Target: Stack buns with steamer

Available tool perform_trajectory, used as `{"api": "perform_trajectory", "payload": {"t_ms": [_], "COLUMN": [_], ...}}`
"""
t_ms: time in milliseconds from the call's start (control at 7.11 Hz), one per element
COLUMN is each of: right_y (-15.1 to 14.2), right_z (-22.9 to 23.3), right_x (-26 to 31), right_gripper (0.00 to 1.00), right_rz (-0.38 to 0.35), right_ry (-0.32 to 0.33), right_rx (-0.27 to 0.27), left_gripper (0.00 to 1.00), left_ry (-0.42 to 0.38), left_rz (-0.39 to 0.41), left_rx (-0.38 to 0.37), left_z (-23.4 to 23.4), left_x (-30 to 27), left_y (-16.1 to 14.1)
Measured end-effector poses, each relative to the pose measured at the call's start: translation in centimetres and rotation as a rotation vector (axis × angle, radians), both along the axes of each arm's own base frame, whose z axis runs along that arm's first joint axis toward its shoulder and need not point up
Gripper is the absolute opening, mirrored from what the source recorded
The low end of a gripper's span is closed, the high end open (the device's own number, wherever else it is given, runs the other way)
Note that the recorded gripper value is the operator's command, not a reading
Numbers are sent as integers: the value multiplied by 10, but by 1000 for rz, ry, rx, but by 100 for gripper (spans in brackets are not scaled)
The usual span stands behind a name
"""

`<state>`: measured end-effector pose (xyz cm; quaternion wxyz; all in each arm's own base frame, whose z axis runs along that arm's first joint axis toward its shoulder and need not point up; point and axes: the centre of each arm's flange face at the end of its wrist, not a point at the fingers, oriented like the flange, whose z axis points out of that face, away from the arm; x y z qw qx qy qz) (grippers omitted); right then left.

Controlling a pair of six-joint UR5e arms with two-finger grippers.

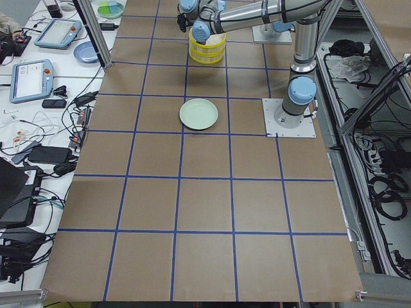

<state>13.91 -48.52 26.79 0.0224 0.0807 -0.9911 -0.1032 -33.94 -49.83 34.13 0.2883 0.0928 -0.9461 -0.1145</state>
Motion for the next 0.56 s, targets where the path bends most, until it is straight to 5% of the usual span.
{"api": "perform_trajectory", "payload": {"t_ms": [563], "right_y": [-34], "right_z": [91], "right_x": [2], "right_gripper": [100], "right_rz": [-63], "right_ry": [-4], "right_rx": [-130], "left_gripper": [100], "left_ry": [-289], "left_rz": [-33], "left_rx": [-177], "left_z": [67], "left_x": [66], "left_y": [-22]}}
